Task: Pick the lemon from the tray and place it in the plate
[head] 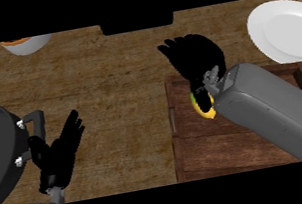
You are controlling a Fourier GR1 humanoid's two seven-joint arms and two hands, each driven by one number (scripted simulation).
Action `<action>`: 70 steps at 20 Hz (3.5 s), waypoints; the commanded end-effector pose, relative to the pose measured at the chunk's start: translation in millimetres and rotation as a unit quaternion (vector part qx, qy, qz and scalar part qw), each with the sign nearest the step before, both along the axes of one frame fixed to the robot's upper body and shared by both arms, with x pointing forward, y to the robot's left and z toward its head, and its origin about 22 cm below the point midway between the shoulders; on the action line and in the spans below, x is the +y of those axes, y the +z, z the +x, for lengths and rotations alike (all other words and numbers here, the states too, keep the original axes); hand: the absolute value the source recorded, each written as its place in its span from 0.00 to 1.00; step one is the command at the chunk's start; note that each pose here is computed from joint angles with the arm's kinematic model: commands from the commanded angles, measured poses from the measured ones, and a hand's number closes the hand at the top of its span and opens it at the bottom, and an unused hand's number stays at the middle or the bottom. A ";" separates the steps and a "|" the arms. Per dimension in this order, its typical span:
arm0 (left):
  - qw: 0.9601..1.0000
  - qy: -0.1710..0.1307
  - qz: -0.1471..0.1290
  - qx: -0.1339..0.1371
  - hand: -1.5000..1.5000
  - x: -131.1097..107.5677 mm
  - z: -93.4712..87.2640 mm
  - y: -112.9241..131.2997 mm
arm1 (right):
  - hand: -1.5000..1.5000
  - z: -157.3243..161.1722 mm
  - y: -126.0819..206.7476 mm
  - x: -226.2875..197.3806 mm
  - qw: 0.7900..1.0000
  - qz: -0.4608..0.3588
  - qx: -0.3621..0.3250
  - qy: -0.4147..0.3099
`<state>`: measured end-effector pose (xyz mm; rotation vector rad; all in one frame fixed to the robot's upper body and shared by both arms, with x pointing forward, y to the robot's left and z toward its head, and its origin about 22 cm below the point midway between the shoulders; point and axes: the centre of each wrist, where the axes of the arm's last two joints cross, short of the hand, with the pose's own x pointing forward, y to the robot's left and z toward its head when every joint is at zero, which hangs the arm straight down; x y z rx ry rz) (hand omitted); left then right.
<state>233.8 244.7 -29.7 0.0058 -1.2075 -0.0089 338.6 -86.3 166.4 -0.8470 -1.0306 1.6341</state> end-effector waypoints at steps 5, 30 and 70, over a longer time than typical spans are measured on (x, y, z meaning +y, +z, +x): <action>1.000 -0.003 -0.004 0.012 0.50 -22.5 -8.5 -6.2 | 0.00 -17.7 -32.4 24.6 0.999 -0.017 0.046 -0.020; 1.000 -0.005 -0.005 0.014 0.50 1.1 -11.8 -10.5 | 0.00 -4.1 -103.2 -1.6 0.994 -0.098 0.038 -0.035; 1.000 -0.026 -0.003 -0.001 0.50 -15.9 10.6 10.2 | 1.00 92.1 -45.3 -97.6 0.598 0.251 -0.497 -0.576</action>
